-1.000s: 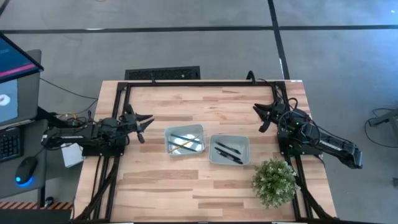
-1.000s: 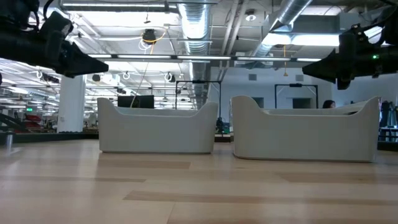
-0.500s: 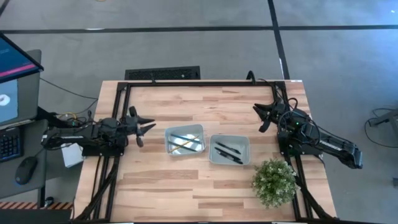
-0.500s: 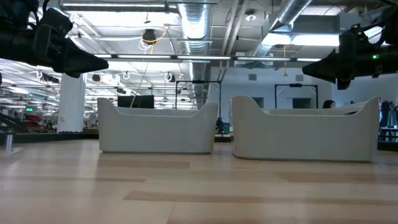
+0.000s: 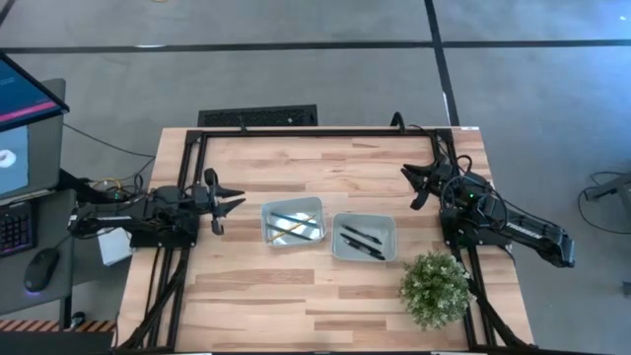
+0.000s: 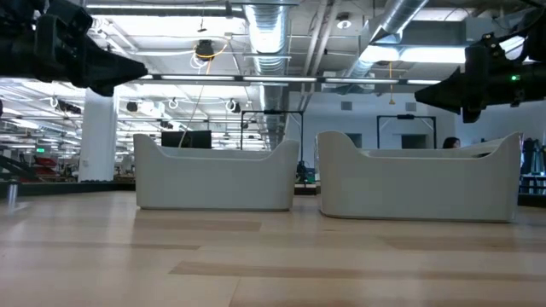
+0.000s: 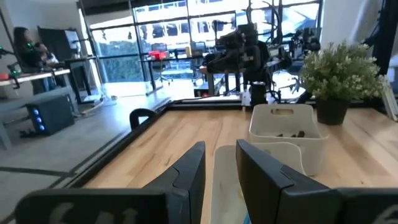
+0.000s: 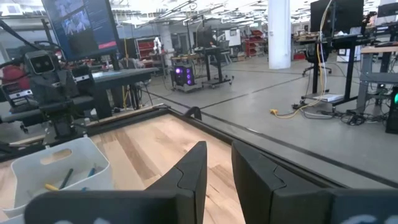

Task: Sort pens & pencils
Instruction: Return to Home Position

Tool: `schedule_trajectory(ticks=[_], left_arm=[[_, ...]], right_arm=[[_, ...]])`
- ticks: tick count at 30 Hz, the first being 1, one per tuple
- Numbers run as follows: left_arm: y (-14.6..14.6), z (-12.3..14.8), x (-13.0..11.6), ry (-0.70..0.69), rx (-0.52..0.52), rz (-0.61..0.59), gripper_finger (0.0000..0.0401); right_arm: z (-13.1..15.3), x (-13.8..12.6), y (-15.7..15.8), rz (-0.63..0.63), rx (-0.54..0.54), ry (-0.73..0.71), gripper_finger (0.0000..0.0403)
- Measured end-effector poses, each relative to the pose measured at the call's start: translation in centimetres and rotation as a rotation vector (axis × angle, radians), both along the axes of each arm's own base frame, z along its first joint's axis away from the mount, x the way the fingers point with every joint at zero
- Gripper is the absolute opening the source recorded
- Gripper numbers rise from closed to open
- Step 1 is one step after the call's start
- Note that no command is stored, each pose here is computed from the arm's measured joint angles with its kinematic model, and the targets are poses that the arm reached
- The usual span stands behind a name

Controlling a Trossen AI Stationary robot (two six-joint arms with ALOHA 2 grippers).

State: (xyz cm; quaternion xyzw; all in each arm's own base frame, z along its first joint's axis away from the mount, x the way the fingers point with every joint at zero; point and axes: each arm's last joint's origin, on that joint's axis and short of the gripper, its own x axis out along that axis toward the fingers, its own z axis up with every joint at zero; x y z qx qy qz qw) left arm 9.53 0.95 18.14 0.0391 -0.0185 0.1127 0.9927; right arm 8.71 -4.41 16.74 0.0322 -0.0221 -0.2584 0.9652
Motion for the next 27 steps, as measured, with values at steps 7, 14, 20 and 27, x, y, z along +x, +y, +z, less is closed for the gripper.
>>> schedule_trajectory(ticks=[7,14,20,27], left_arm=[[0.00,-0.84,-0.08,0.098,-0.040,0.001,0.0082],[0.00,-0.95,-0.04,0.114,-0.045,0.002,0.0082],[0.00,-0.96,-0.05,0.115,-0.046,0.001,0.0082],[0.00,-0.98,-0.05,0.117,-0.045,0.002,0.0082]], right_arm=[[-0.02,0.00,0.00,0.000,0.000,0.001,0.0095],[-0.01,0.00,0.00,0.000,0.000,0.000,0.0095],[-0.01,0.00,0.00,0.000,0.000,0.000,0.0095],[-0.01,0.00,0.00,0.000,0.000,0.000,0.0095]])
